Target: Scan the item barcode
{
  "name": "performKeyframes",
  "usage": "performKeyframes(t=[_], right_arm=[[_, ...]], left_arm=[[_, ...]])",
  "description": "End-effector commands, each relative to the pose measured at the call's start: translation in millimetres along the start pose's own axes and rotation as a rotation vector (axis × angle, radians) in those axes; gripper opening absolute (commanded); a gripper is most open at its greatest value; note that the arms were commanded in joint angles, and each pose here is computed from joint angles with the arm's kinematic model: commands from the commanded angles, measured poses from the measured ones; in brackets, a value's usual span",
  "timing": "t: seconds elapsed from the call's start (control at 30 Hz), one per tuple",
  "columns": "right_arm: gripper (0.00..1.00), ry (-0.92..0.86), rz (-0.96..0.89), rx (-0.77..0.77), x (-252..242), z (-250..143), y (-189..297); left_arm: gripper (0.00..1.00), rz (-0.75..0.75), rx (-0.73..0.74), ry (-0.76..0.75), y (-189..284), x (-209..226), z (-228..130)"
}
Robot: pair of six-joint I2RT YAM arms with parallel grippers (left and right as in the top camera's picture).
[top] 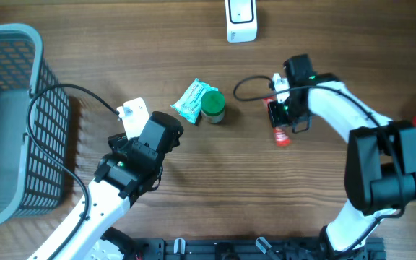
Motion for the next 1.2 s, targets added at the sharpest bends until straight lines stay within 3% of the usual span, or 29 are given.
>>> performKeyframes(t=[0.0,0.13,0.33,0.43,0.53,0.67,0.83,1.1,1.17], right_arm=[[0.04,0.098,0.682,-0.403,16,18,51],[0.04,0.246,0.823,-0.662,5,7,78],[0.04,0.548,0.855,-0.935,19,12,88],[0.04,0.629,0.861,-0.942,31,19,83],[0.04,0.494,0.948,-0.841,36,24,80],[0.04,-0.108,1.165,-0.459,33,29,81],[0.04,-0.499,1.253,-0.189,33,29,81],[0.04,-0.510,1.255,-0.180,33,30,81],[0.04,-0.331,1.219,-0.302,31,35,82]], left_arm=[[1.00,0.008,-0.017,-0.009,0,0,1],[1.00,0.008,-0.017,-0.009,0,0,1],[1.00,0.008,-0.017,-0.009,0,0,1],[1.00,0.008,-0.017,-0.009,0,0,1],[1.00,0.008,-0.017,-0.009,0,0,1],[1.00,0.008,-0.017,-0.009,0,0,1],[1.00,0.008,-0.017,-0.009,0,0,1],[1.00,0.008,-0.017,-0.009,0,0,1],[1.00,0.008,-0.017,-0.009,0,0,1]])
Point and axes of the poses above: each gripper's point midway between its finger pads, its own y axis back along the fingers, its own x axis along the line the jaws close on, z = x × y, the point moved 9 cm from there along y, back along the fingers, and after that the axes turned 15 degrees about y, right-handed, at the moved point
